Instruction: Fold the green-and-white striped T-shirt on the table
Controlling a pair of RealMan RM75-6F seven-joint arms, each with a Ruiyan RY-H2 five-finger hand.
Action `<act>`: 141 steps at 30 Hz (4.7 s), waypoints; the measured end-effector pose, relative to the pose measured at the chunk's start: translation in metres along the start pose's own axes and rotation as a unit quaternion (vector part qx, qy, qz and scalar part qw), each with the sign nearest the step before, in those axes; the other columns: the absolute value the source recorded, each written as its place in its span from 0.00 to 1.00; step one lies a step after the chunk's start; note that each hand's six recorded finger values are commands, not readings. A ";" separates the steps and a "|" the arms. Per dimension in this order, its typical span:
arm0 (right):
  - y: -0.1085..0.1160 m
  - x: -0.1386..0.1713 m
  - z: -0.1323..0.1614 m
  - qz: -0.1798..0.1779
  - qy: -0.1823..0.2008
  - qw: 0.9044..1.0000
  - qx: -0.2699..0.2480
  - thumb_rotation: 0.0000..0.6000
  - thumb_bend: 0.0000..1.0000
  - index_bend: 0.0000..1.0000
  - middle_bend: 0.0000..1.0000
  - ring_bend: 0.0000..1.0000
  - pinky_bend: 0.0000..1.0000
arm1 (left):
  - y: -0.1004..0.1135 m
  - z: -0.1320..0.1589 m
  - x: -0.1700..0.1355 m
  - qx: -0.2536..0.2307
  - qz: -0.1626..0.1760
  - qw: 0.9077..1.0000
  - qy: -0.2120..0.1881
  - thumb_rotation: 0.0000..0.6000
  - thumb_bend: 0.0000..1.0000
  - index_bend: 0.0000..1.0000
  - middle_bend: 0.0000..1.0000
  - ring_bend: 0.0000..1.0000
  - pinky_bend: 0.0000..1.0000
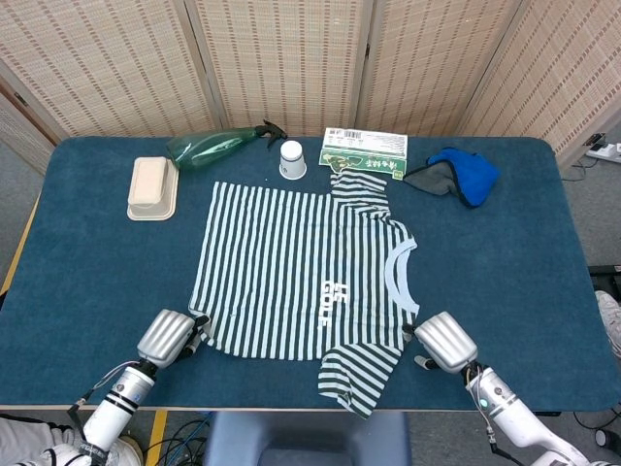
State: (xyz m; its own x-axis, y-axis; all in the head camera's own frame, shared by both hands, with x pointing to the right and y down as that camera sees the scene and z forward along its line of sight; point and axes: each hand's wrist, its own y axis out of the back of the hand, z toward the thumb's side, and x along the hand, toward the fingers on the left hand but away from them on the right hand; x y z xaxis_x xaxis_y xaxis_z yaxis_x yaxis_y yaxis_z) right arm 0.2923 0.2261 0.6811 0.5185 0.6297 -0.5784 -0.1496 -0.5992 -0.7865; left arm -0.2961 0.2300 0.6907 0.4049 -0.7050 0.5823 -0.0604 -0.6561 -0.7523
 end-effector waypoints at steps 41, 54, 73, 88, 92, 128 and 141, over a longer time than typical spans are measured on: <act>-0.015 -0.037 0.026 0.004 0.032 0.999 -0.016 1.00 0.56 0.67 0.99 1.00 1.00 | 0.003 -0.004 -0.002 -0.031 0.004 1.000 0.004 1.00 0.57 0.55 0.95 0.87 1.00; 0.012 -0.014 0.044 -0.020 0.053 0.997 -0.053 1.00 0.60 0.73 1.00 1.00 1.00 | 0.019 -0.002 -0.020 -0.081 0.013 0.996 -0.022 1.00 0.57 0.56 0.95 0.88 1.00; 0.035 0.055 0.044 -0.017 0.069 0.994 -0.080 1.00 0.60 0.76 1.00 1.00 1.00 | 0.039 0.002 -0.091 -0.096 -0.001 0.995 -0.041 1.00 0.57 0.57 0.95 0.88 1.00; 0.042 0.087 0.050 -0.006 0.105 0.990 -0.097 1.00 0.60 0.76 1.00 1.00 1.00 | 0.039 0.008 -0.136 -0.120 -0.005 0.992 -0.044 1.00 0.57 0.57 0.95 0.88 1.00; 0.044 0.092 0.051 -0.002 0.111 0.989 -0.100 1.00 0.60 0.77 1.00 1.00 1.00 | 0.040 0.007 -0.147 -0.116 -0.008 0.992 -0.041 1.00 0.57 0.57 0.95 0.88 1.00; 0.051 0.098 0.049 0.018 0.127 0.980 -0.149 1.00 0.59 0.79 1.00 1.00 1.00 | 0.036 0.013 -0.148 -0.113 -0.038 0.992 -0.051 1.00 0.57 0.56 0.95 0.88 1.00; 0.050 0.055 0.028 -0.012 0.041 0.988 -0.147 1.00 0.61 0.79 1.00 1.00 1.00 | 0.041 -0.002 -0.062 -0.071 -0.069 0.994 -0.045 1.00 0.57 0.56 0.95 0.87 1.00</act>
State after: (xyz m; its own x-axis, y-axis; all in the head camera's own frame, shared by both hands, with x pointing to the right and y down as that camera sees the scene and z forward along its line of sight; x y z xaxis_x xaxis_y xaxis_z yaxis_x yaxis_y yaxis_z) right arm 0.2898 0.2443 0.6039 0.5870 0.6111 -0.5310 0.1082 -0.7092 -0.6966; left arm -0.3250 0.2467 0.6246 0.4977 -0.5822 0.6430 -0.1234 -0.7813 -0.6119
